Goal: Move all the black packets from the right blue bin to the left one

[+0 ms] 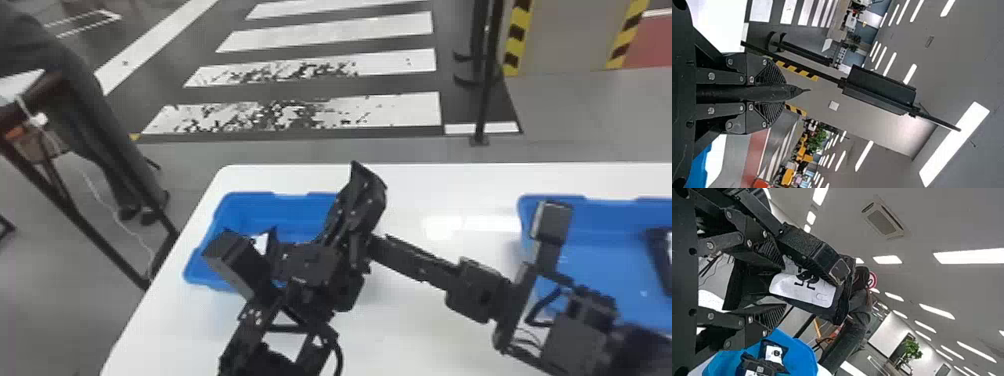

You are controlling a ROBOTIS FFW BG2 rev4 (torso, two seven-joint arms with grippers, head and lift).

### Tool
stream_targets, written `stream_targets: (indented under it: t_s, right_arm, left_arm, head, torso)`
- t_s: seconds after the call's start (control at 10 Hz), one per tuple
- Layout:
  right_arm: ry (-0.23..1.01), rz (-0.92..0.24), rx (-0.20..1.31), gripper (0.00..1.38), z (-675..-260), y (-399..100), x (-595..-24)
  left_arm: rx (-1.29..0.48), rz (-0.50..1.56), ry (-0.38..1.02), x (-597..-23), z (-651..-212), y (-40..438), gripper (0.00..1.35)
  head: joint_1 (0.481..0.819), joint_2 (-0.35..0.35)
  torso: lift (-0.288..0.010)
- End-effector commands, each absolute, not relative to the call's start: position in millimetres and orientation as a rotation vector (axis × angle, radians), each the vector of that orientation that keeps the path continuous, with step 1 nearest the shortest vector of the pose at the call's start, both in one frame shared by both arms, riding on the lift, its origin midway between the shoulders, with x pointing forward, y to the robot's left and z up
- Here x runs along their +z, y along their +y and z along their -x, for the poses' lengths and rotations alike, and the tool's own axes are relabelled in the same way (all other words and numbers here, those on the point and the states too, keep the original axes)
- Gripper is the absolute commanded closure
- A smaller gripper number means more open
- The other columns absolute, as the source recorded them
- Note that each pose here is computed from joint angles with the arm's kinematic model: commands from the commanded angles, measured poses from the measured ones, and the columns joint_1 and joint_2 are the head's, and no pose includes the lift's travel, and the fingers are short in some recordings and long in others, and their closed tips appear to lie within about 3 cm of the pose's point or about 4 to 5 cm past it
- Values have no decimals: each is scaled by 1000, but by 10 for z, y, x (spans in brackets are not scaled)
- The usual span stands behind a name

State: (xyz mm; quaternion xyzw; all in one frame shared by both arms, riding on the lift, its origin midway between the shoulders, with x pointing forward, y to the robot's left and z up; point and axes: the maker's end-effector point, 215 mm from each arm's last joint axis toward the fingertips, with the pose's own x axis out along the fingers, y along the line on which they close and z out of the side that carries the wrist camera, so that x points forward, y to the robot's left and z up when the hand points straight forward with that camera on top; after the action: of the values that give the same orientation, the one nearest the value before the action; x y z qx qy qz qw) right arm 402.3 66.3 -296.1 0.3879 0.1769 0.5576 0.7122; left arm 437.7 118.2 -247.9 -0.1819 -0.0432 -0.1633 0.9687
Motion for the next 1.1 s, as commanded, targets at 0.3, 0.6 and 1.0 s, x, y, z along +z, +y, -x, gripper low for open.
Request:
stream_targets:
  t_s: [0.3,0.6,1.0]
  right_arm:
    - [383,-912,1224,88,-4054,617,-2922]
    - [327,-902,1172,91,-4224,396,-2869]
    - [275,-575,1034,87,-4690,-166,-2867]
  left_arm:
    - [26,-92,-79,-2950,-5069,2905,1207]
    - [94,-43,106,-3743,-5140,3293,869]
    - [-102,242,-115,-3060,-4880,2402,167]
  head:
    - [695,331]
    - [695,350]
    - [695,316]
  torso:
    - [-140]
    - [-140]
    - [-140]
